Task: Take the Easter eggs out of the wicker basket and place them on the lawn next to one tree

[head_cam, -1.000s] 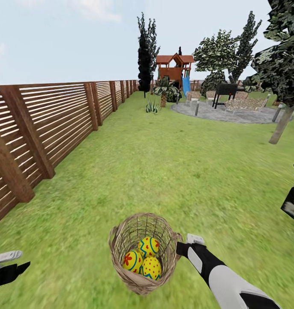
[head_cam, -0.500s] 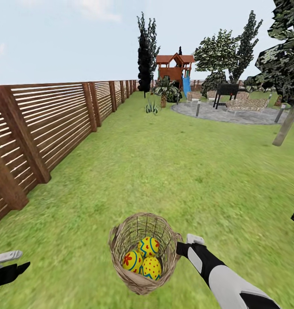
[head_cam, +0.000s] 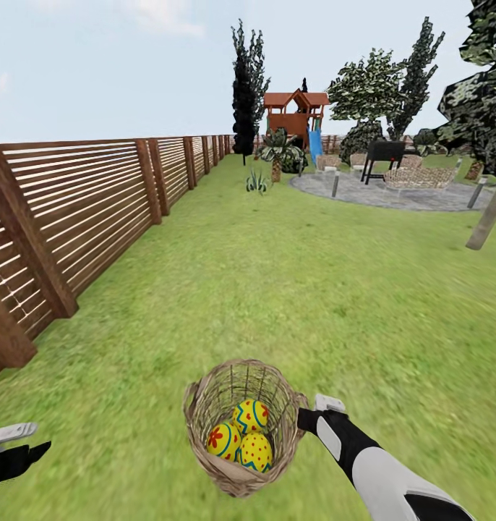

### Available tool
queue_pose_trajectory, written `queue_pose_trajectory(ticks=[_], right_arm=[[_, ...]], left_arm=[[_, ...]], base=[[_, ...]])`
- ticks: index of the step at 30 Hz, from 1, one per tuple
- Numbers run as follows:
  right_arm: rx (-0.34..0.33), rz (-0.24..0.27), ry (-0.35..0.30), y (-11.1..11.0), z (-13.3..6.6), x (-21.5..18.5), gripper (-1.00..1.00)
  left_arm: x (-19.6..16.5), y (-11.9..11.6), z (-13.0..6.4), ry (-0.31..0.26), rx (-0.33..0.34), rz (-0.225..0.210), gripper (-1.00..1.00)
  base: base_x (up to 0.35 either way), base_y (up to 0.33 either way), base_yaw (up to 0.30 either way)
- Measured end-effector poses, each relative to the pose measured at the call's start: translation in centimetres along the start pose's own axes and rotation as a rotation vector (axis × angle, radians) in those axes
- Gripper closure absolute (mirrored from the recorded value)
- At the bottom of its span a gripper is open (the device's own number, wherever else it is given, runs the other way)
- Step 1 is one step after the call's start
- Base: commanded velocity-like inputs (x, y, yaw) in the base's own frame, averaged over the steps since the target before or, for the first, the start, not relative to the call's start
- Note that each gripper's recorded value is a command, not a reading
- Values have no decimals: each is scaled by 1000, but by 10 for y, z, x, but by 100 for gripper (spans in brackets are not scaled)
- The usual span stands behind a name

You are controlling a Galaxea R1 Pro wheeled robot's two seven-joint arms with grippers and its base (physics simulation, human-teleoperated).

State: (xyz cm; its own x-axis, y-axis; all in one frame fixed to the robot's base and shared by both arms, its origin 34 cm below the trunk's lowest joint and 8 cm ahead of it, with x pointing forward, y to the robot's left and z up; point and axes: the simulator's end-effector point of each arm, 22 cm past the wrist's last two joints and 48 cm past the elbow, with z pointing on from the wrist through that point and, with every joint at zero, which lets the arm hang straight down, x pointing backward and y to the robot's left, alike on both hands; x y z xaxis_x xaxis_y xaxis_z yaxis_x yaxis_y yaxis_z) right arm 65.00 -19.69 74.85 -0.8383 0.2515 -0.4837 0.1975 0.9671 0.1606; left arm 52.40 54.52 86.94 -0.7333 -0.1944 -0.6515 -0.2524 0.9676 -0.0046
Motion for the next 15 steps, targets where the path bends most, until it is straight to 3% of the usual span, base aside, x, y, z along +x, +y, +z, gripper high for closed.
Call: queue_pose_trajectory(ticks=[15], right_arm=[[-1,1,-4,0,-1,-1,100]], left_arm=[[-1,0,-1,-2,0,0,-100]], base=[[332,0,-6]])
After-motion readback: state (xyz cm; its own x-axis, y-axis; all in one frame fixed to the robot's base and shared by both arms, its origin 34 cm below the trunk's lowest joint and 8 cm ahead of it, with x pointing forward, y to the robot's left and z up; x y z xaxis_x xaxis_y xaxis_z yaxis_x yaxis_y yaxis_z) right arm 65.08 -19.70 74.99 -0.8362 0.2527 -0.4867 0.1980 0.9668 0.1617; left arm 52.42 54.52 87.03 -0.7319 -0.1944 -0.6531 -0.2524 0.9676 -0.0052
